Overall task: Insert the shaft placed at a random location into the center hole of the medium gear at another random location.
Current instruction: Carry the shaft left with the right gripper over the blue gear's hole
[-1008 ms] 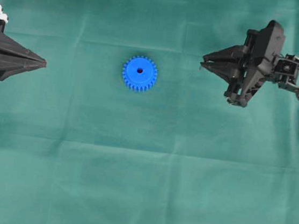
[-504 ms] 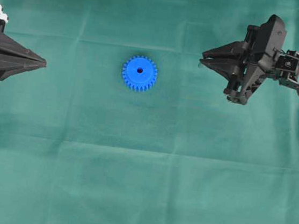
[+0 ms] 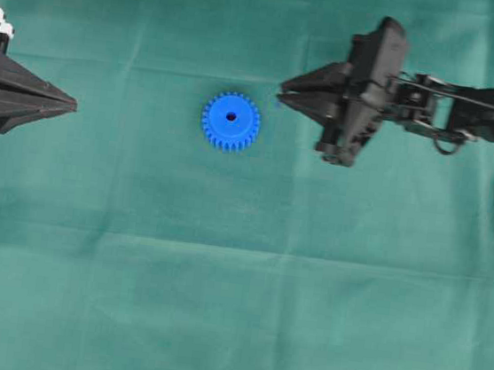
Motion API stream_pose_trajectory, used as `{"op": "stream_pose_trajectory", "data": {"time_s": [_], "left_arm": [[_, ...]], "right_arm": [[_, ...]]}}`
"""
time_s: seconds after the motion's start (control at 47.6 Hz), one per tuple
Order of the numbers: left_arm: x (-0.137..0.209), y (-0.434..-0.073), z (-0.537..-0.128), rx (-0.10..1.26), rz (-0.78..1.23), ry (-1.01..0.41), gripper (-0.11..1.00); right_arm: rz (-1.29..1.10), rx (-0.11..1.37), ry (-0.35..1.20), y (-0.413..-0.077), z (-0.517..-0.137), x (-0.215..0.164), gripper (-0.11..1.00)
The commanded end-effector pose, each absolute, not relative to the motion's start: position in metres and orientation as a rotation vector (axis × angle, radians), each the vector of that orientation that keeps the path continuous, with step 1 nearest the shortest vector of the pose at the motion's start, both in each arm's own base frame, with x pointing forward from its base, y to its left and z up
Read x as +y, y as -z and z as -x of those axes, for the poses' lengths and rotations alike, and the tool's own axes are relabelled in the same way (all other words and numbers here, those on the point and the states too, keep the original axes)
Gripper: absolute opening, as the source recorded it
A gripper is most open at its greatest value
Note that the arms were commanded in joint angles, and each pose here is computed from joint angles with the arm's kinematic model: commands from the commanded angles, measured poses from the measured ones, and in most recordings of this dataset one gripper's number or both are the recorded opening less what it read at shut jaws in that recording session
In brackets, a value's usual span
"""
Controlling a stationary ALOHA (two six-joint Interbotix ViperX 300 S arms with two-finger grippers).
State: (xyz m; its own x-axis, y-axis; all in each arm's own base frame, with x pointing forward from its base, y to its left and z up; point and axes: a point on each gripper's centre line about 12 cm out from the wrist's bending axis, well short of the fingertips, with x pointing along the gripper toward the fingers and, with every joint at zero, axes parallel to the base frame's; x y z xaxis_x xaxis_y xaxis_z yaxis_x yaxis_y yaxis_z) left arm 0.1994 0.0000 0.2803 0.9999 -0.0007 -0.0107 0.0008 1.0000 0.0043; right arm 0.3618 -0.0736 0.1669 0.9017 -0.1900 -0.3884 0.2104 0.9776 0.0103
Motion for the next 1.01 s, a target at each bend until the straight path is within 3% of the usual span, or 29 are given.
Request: {"op": "stream_pose_trajectory", "data": {"time_s": [0.0, 0.336, 0.987], "left_arm": [[0.0, -0.289, -0.202, -0.008, -0.004, 0.003, 0.0], [0.0, -0.288, -0.202, -0.006, -0.006, 0.003, 0.0], [0.0, -0.289, -0.202, -0.009, -0.007, 0.003, 0.0]], "right_arm": [[-0.039, 0.356, 0.195, -0.181, -0.381, -0.074, 0.13], [-0.037, 0.371, 0.17, -0.183, -0.42, -0.071, 0.13], [-0.045, 0.374, 0.163, -0.18, -0.423, -0.067, 0.13]]}}
